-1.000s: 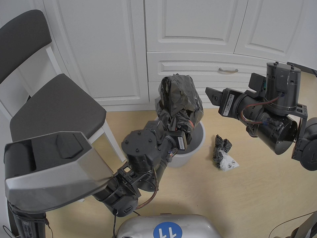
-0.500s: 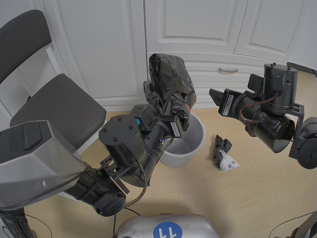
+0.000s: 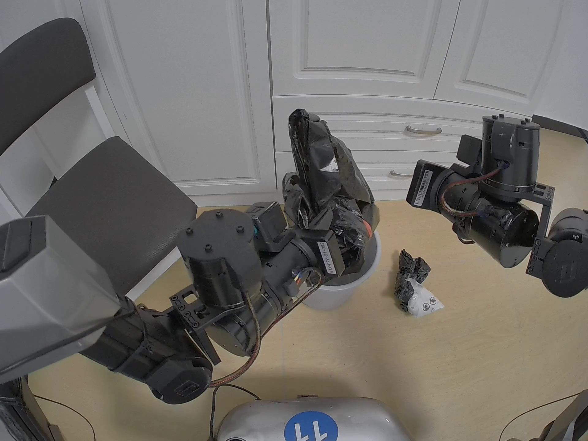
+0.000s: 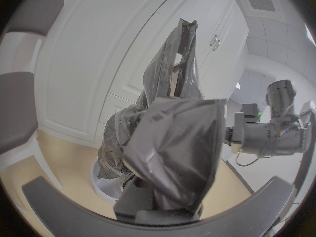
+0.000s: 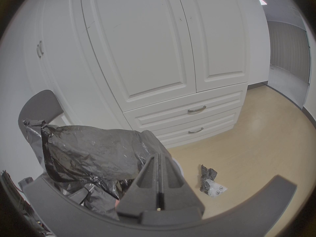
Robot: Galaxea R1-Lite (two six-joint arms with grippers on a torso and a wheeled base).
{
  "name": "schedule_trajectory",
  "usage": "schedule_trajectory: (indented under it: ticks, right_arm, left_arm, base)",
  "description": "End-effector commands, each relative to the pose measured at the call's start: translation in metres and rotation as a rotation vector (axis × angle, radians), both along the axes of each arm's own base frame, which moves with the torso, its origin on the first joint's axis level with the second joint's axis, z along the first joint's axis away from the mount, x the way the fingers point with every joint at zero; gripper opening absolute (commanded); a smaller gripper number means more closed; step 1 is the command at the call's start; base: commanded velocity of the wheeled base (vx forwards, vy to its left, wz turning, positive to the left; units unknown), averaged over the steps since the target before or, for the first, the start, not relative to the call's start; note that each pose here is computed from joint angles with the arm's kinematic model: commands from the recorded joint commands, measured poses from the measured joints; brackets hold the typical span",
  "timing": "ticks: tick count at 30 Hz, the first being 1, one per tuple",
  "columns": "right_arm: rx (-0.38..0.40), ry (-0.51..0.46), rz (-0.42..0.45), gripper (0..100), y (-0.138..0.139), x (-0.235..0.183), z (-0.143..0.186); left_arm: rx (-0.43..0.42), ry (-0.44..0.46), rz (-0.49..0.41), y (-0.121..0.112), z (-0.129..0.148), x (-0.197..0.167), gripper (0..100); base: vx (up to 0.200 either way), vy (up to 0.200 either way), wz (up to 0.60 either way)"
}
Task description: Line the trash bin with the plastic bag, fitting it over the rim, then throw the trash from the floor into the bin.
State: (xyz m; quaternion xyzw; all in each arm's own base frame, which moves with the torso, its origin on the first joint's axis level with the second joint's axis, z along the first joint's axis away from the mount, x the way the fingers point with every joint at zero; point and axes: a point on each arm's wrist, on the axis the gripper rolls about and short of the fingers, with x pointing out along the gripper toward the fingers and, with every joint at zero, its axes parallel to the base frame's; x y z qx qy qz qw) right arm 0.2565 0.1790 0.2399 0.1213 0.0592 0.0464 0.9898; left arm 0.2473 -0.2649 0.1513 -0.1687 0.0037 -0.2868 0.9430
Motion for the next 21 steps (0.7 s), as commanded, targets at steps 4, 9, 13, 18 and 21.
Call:
schedule_trajectory:
  ticks: [4,9,13,18,21]
  right_arm:
    - [0.047,-0.008,0.0,0,-0.023,0.018,0.008]
    - [0.149,0.163,0.099,0,-0.037,0.042,0.017]
    - [0.321,0.412,0.159,0,-0.054,0.088,0.022]
    - [0.385,0.475,0.059,0,-0.053,0.143,-0.008]
    - [0.43,0.483,0.055,0,-0.044,0.152,-0.016]
  left_arm:
    - [-0.006,0.045,-0.104,0.024,-0.006,0.008,0]
    - [0.016,0.062,-0.159,0.038,-0.016,0.012,0]
    - [0.039,0.088,-0.192,0.047,-0.023,0.014,0]
    - [0.04,0.078,-0.189,0.059,-0.025,0.025,0]
    - [0.039,0.071,-0.204,0.063,-0.034,0.033,0]
  base:
    - [0.0,0.0,0.0]
    - [0.0,0.0,0.0]
    - [0.0,0.0,0.0]
    - [0.0,0.0,0.0]
    - [0.0,0.0,0.0]
